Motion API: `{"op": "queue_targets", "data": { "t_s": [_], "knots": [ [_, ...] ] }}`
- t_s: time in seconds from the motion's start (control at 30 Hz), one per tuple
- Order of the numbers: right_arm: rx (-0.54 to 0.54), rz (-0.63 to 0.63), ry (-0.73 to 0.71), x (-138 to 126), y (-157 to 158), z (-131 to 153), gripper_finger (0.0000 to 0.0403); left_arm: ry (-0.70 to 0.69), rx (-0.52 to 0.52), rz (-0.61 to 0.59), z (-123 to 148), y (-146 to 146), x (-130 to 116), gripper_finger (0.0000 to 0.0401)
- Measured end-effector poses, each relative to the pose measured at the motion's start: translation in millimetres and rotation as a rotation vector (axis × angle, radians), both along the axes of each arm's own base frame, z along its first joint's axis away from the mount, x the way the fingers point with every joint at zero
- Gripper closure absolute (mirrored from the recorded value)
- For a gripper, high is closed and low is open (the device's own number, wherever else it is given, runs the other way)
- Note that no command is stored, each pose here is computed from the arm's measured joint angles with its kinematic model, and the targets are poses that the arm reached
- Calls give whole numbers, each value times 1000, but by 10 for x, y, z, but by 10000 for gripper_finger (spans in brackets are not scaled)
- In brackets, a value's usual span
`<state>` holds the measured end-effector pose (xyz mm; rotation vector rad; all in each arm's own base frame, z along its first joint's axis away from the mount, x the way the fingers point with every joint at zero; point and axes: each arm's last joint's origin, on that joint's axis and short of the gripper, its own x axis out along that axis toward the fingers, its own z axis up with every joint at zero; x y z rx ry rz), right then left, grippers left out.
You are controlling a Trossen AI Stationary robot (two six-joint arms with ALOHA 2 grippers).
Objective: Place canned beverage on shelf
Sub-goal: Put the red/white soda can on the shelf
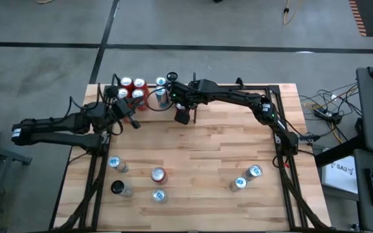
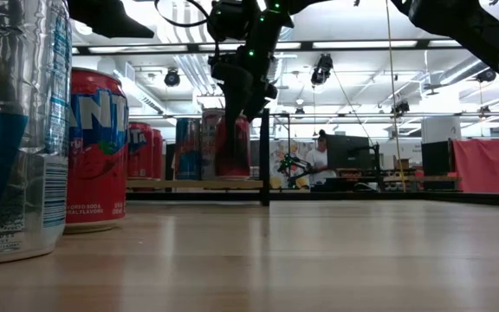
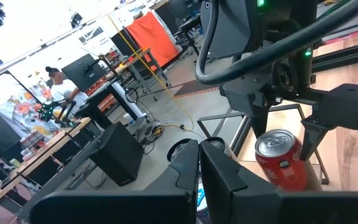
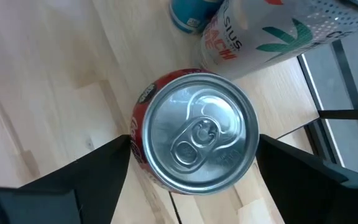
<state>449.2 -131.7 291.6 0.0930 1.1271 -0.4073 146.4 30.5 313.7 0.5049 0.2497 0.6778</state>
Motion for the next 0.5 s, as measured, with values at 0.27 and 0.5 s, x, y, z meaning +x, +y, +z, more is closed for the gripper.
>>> {"op": "queue_targets", "data": {
  "t_s": [0.27,0.5],
  "knots": [
    [-13,4,-39,-6,2,147,74,3,0,0,-3,-1,0,401],
    [-44,10,-153,-30,10,404,78,3,0,0,-3,-1,0,401]
  ]
}}
